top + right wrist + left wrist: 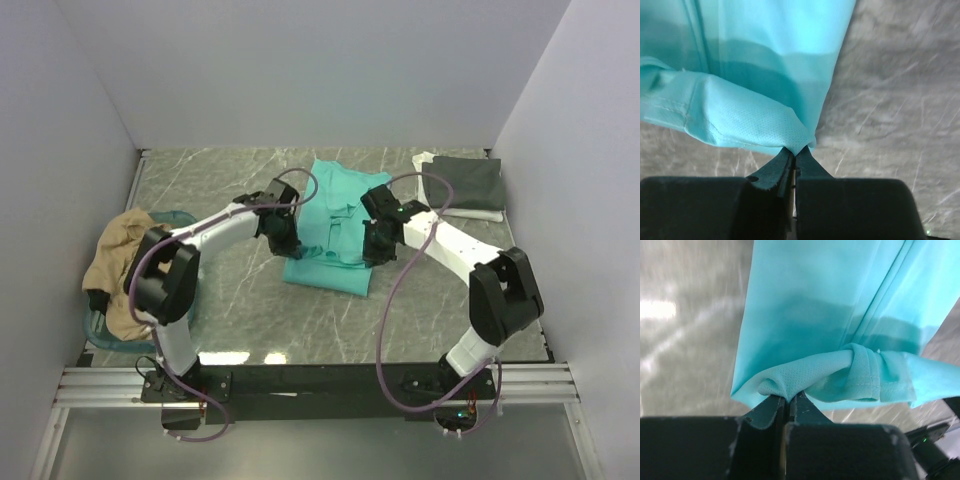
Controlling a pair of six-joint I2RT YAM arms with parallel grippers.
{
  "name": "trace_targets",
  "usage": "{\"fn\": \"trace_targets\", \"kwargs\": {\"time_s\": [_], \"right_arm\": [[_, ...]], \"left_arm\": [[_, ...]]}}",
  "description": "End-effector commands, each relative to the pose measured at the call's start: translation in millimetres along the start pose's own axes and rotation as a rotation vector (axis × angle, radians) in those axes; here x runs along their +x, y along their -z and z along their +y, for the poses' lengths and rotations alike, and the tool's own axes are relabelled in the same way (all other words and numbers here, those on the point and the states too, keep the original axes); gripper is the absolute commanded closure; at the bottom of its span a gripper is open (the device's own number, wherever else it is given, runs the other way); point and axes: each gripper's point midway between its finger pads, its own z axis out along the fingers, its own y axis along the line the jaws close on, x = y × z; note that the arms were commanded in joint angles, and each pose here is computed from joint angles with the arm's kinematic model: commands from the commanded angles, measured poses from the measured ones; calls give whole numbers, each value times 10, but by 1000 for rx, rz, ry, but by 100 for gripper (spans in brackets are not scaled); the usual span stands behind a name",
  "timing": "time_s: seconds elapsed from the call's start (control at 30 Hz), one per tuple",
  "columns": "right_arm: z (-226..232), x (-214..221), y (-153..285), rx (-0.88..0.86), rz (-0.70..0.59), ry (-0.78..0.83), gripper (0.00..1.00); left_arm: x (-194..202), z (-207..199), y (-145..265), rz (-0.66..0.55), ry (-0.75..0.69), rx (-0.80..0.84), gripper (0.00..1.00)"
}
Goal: Fold and stack the t-shirts
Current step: Fold the tshirt
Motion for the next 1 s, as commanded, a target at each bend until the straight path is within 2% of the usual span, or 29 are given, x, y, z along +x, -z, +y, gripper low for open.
{"fn": "trace_targets", "kwargs": {"time_s": [0.0, 0.33, 0.73, 0.83, 0.87, 0.93, 0.97], "right_arm": [[-87, -298, -27, 26, -50, 17, 100], [-176, -901, -181, 37, -77, -10, 100], [-203, -1259, -514, 36, -35, -31, 100], [-172, -1333, -559, 24, -25, -34, 100], [-163, -1359, -555, 18, -26, -38, 99], [-146, -1439, -536, 8, -30, -43, 83], [-140, -1464, -527, 6, -31, -45, 75]], "left_arm": [[-372, -153, 7, -52, -38, 26, 99], [-884, -144, -247, -49, -22, 46, 99], [-1256, -248, -438, -40, -47, 113, 99], [-1374, -308, -383, -54, -35, 141, 85], [-1398, -332, -373, -57, -33, 156, 71], [-1485, -381, -305, -80, -23, 180, 52], [-1532, -416, -274, -97, -25, 195, 35]]}}
